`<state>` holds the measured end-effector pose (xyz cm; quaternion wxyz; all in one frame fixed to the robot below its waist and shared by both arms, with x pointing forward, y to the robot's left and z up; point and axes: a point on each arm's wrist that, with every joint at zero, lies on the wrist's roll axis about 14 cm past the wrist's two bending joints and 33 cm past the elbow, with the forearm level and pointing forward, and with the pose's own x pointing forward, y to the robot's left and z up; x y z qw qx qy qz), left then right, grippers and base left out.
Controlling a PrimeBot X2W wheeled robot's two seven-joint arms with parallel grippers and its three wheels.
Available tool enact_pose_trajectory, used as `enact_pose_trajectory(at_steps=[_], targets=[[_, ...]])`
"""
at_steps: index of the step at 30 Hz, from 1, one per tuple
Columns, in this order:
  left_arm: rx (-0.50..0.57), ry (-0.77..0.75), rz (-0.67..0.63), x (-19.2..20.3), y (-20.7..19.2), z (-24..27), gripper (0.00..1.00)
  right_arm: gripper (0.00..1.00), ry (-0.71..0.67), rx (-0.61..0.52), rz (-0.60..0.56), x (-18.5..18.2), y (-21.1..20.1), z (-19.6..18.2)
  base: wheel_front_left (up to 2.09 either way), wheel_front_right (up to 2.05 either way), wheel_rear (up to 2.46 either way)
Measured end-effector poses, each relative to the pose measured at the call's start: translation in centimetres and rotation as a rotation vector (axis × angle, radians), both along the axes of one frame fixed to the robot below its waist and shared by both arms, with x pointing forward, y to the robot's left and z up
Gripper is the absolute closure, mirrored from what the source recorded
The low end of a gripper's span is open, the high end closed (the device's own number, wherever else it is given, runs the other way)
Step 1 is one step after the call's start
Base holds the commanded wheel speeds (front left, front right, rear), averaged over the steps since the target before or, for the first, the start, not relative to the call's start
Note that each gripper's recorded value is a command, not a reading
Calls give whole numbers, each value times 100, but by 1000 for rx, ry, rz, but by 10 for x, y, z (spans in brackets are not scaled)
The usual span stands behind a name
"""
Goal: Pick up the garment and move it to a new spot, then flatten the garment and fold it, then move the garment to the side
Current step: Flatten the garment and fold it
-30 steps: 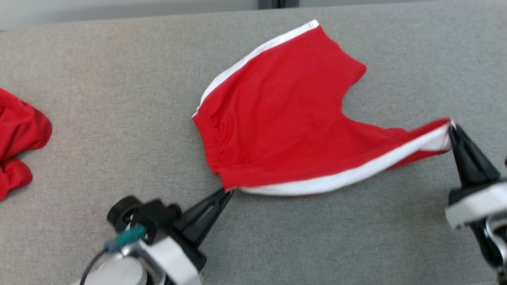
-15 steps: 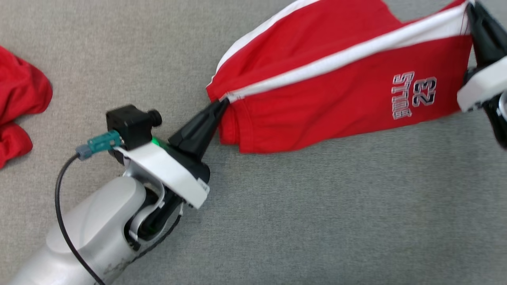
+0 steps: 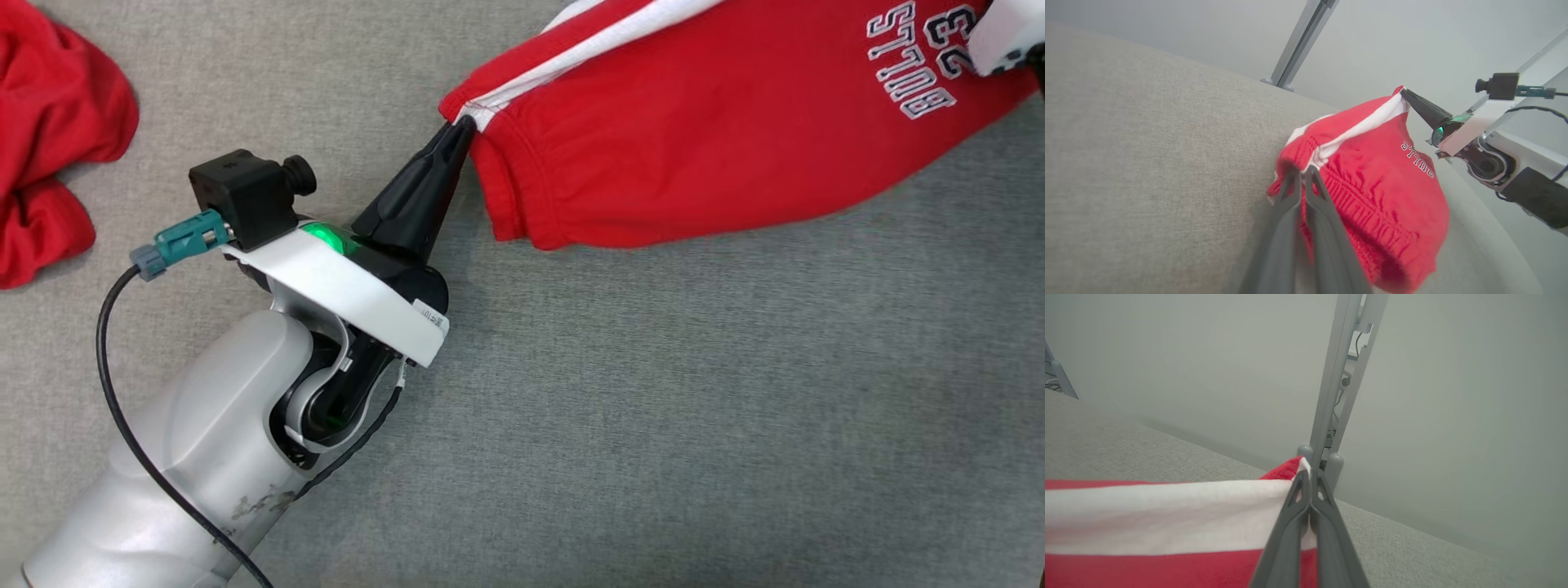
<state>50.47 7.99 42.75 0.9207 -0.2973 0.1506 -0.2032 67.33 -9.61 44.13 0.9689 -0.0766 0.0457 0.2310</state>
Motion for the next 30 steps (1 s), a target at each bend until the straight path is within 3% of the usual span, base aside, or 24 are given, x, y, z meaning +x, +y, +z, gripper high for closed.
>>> enact_pose_trajectory(at_steps=[12, 18, 19, 21, 22, 23, 24, 25, 26, 27, 30], targets=[[43, 7, 11, 13, 3, -13, 100, 100, 63, -41, 16, 19, 15, -33, 0, 0, 0], [62, 16, 16, 18, 4, -21, 100, 100, 51, -30, 26, 28, 22, -32, 0, 0, 0], [66, 18, 18, 18, 5, -23, 100, 96, 50, -27, 28, 28, 23, -33, 0, 0, 0], [67, 23, 18, 18, 4, -25, 100, 62, 47, -24, 30, 29, 24, -32, 0, 0, 0], [67, 26, 17, 17, 3, -25, 100, 52, 44, -23, 29, 29, 23, -31, 0, 0, 0], [72, 33, 22, 17, 4, -27, 95, 24, 39, -22, 31, 30, 24, -29, 0, 0, 0], [78, 34, 21, 17, 4, -27, 80, 2, 34, -23, 31, 30, 24, -28, 0, 0, 0], [84, 37, 26, 17, 4, -28, 53, 0, 33, -22, 32, 29, 23, -27, 0, 0, 0], [89, 38, 31, 17, 5, -28, 9, 0, 33, -21, 31, 27, 23, -27, 0, 0, 0], [97, 36, 34, 17, 5, -27, 0, 0, 32, -21, 31, 26, 22, -26, 0, 0, 0], [122, 17, 58, 20, 9, -22, 0, 0, 13, -12, 36, 21, 22, -17, 0, 0, 0]])
